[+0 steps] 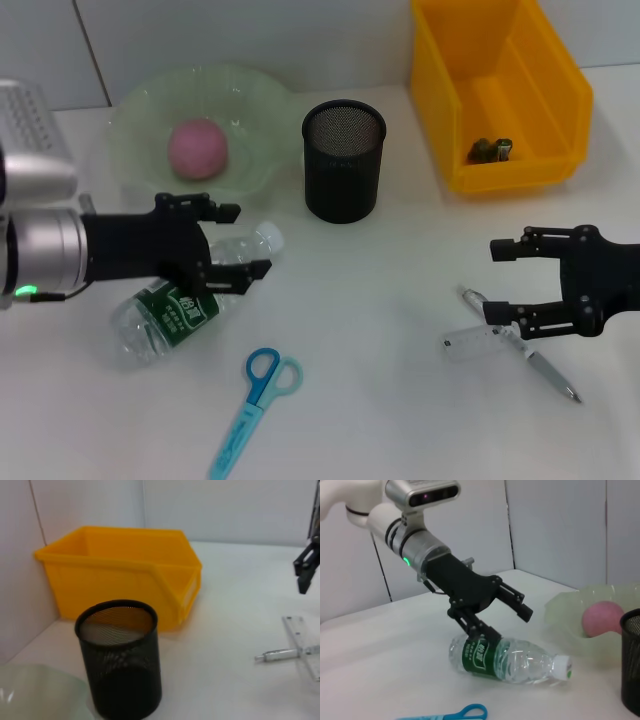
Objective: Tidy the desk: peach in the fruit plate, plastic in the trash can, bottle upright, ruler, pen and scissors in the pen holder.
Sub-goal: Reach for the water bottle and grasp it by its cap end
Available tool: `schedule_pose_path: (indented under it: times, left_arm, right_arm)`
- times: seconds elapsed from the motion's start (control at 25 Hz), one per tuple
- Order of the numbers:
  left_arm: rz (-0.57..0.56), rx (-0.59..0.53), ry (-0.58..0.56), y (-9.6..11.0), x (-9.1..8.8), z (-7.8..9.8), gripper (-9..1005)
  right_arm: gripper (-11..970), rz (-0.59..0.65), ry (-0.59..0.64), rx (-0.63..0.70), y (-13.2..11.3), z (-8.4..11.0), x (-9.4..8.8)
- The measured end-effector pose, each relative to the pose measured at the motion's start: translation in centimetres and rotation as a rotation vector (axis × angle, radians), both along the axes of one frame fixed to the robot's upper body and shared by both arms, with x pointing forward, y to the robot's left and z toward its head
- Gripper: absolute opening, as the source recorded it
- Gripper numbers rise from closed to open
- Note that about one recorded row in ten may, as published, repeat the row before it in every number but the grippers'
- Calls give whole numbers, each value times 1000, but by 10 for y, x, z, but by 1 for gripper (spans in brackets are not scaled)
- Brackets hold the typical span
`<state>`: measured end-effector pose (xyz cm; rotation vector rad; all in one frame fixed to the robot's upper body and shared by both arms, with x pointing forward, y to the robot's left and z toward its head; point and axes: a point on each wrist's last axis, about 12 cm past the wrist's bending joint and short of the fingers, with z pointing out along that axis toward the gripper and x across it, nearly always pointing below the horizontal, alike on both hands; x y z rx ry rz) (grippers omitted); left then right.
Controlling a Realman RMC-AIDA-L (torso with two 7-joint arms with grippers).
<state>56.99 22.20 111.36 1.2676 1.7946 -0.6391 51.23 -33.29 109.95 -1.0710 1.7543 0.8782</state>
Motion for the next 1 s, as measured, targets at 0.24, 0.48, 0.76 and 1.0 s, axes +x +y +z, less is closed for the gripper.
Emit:
schedule_pose_path:
  times: [0.24, 0.48, 0.76, 1.0]
  left_arm:
    - [21, 52, 5, -6, 8, 8, 764]
    - [79, 137, 104, -31, 33, 16, 758]
    - [119, 168, 145, -40, 45, 14, 752]
    - [179, 220, 247, -57, 53, 14, 746]
  right_arm:
    - [815, -28, -6, -14, -5, -3, 0]
    - [815, -32, -45, -28, -5, -8, -2]
    - [815, -49, -55, -38, -3, -12, 1]
    - [814, -51, -56, -38, -3, -12, 2]
